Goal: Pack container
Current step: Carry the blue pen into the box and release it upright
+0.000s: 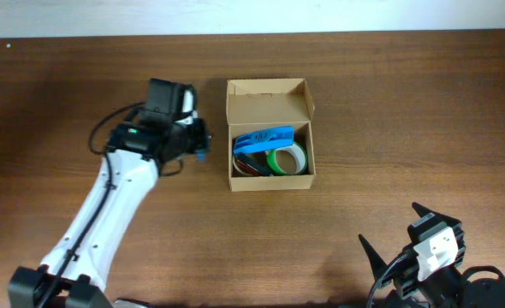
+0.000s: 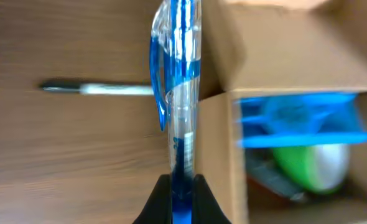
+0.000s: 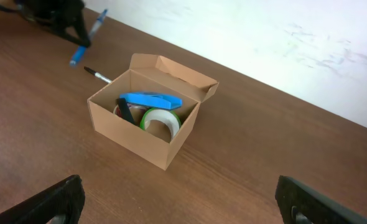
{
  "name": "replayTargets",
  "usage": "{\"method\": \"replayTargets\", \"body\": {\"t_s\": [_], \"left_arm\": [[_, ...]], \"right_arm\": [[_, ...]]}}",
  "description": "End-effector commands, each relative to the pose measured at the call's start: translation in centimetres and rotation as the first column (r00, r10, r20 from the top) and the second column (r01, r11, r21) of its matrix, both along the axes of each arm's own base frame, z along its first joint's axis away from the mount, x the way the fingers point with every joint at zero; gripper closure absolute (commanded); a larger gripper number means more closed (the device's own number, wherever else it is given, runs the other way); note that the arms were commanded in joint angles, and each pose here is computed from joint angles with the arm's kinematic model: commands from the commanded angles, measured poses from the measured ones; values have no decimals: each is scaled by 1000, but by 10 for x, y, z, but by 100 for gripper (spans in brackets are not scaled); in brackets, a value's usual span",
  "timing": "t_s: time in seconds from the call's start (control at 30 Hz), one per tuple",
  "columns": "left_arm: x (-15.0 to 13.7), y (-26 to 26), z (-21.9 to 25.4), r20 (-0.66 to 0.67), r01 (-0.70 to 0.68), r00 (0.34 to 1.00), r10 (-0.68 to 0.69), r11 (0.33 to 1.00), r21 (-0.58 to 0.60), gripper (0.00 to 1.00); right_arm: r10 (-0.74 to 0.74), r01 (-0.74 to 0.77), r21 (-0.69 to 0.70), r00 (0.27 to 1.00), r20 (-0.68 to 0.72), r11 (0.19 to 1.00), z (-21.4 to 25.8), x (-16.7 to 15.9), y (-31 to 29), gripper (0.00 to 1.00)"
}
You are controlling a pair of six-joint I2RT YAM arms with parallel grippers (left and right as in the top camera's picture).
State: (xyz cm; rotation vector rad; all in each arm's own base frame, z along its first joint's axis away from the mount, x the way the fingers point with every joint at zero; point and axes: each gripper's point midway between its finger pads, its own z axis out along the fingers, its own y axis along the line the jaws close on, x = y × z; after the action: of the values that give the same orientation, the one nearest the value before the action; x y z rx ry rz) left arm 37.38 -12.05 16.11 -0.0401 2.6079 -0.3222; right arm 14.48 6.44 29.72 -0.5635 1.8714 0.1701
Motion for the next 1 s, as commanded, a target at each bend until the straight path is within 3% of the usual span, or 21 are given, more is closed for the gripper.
{"method": "replayTargets", "body": {"t_s": [0.0,0.2,0.4,0.7,0.8,0.97], "left_arm": [[-2,-45,11,-22,-128,992,126,976,-175,98],[-6,-91,24,-53,-286,957,285,901,-327,98],[-18,-122,4,-261,-582,813,521,700,-414,98],[-23,-152,-31,-467,-784,620,630,472,-404,98],[-23,-152,-39,-494,-813,581,647,435,-386,98],[-23,-149,-43,-486,-821,569,663,430,-375,98]], "right_arm": [[-22,22,12,1000,0,1000,0,1,-2,1],[-22,22,13,1000,0,1000,0,1,-2,1],[-22,22,13,1000,0,1000,0,1,-2,1],[-22,22,12,1000,0,1000,0,1,-2,1],[-22,22,13,1000,0,1000,0,1,-2,1],[-22,22,13,1000,0,1000,0,1,-2,1]]}}
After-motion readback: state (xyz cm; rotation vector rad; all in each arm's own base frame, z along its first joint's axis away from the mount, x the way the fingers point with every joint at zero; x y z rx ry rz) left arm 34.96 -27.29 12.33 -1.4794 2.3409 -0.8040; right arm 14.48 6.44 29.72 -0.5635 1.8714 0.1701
